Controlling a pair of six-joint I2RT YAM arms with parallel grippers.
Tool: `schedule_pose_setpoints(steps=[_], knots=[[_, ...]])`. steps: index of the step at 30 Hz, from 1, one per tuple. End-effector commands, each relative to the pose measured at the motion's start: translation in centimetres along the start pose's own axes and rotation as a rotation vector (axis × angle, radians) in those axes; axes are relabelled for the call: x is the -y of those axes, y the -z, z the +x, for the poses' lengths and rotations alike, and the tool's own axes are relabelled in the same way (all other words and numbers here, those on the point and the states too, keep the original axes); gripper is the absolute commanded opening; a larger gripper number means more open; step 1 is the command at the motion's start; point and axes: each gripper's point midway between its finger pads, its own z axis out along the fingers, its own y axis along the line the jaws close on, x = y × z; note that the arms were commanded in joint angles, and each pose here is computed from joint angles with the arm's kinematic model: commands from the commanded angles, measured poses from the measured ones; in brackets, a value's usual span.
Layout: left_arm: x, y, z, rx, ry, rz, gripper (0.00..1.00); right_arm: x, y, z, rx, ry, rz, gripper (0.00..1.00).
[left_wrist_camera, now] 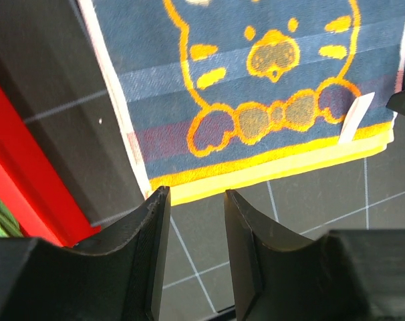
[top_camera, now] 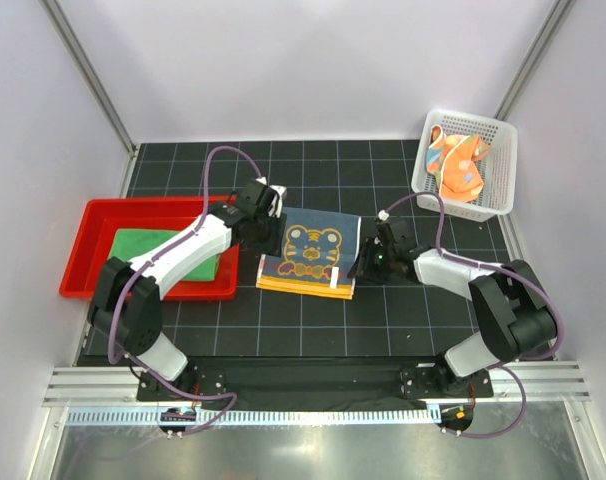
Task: Fold and stack the towels
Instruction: Fold the towel
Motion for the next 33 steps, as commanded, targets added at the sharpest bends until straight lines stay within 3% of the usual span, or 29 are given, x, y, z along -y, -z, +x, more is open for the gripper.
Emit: schedule_pose_setpoints(steps=[1, 7, 14, 18, 28, 33], knots=[[-0.1, 0.9, -0.7, 0.013, 0.077, -0.034, 0.42, 0.6, 0.1, -0.6, 0.055, -0.049, 0.099, 0.45], [-0.9, 2.1, -1.5, 0.046, 0.078, -0.084, 0.44, 1.6, -0.9, 1.6, 0.028, -0.053, 0.165, 0.46], [-0.3, 4.1, -2.9, 0.091, 0.089, -0.063, 0.45, 2.6, -0.6, 1.8, 0.041, -0.011, 0.191, 0.15], [1.3, 4.5, -2.1, 0.06, 0.106, 0.024, 0.45, 3.6, 0.5, 1.4, 0.051, 0.047, 0.254, 0.08], [2.9, 2.0, 2.8, -0.021, 0.224, 0.105, 0.43, 7.1, 2.2, 1.6, -0.001, 0.041, 0.313, 0.07], [3.8, 0.7, 4.2, -0.038, 0.249, 0.099, 0.4, 5.4, 2.8, 1.9, -0.033, 0.055, 0.211, 0.24]])
